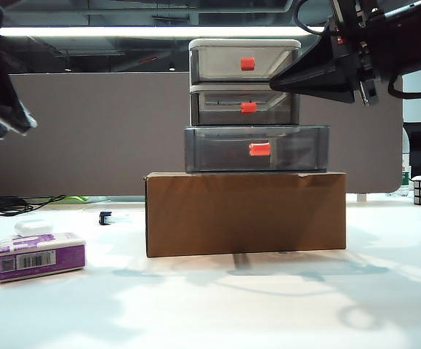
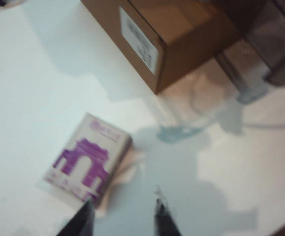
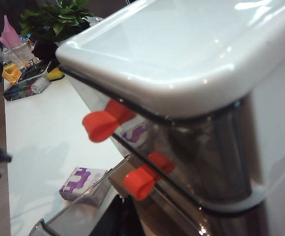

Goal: Open the third layer of the drawer on the table, pick up a pack of napkins on the table and put it in, and finally close the drawer.

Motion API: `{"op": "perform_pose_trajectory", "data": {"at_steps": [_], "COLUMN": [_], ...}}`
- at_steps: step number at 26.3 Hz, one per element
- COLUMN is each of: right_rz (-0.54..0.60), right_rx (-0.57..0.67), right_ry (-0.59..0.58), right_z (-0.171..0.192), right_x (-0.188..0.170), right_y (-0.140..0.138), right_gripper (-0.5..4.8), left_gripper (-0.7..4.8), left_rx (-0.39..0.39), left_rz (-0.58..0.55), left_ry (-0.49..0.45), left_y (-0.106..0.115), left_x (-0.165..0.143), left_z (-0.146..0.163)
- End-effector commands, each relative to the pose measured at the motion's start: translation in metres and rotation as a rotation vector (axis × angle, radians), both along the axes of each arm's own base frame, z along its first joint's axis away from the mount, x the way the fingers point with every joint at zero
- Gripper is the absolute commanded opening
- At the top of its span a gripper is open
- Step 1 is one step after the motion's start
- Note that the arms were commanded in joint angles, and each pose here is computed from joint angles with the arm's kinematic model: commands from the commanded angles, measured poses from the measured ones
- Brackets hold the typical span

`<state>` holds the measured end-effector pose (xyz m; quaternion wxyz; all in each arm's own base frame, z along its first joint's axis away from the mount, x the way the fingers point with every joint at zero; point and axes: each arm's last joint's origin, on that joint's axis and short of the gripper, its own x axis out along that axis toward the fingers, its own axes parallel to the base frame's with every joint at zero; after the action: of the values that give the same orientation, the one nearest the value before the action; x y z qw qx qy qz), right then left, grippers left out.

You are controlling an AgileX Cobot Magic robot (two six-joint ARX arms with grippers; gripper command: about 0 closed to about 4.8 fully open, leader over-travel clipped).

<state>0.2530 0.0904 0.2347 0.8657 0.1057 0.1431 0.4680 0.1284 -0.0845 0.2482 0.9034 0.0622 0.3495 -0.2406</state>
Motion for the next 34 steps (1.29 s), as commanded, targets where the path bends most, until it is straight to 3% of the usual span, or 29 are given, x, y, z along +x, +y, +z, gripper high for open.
{"op": "perform_pose_trajectory", "data": {"at_steps": [1,4,10,12,14,25,34], "right_rz": [0.006,0.006,0.01,0.013,0.017,0.031,0.053], "right_rx": [0.002,0.002,0.002,-0.001,-0.002,-0.007,-0.009], "right_ry": [-0.004,-0.004,0.001,0.012,0.021,0.053,0.078], "right_z": [0.002,0.002,0.002,0.001,0.0,-0.003,-0.005], "right_x": [0.0,0.0,0.0,-0.001,-0.001,-0.002,-0.003], "right_y": [0.0,0.0,0.0,0.0,0.0,0.0,0.001], "right_gripper": [-0.06,-0.06,-0.06,-0.06,-0.06,-0.06,-0.06], "left_gripper": [1.52,1.53,1.63,3.26,3.86,3.86,3.86], "left_rx": [-0.069,0.007,0.025,0.07,0.096,0.221,0.283], "left_rz": [-0.101,-0.151,-0.185,-0.315,-0.355,-0.431,-0.41], "left_ry": [0.013,0.036,0.028,-0.037,-0.038,0.067,0.046], "left_y": [0.013,0.02,0.014,0.009,0.008,0.005,0.005], "left_x": [0.027,0.046,0.065,0.075,0.079,0.092,0.098], "left_z": [-0.004,-0.019,-0.032,-0.038,-0.044,-0.078,-0.083]}}
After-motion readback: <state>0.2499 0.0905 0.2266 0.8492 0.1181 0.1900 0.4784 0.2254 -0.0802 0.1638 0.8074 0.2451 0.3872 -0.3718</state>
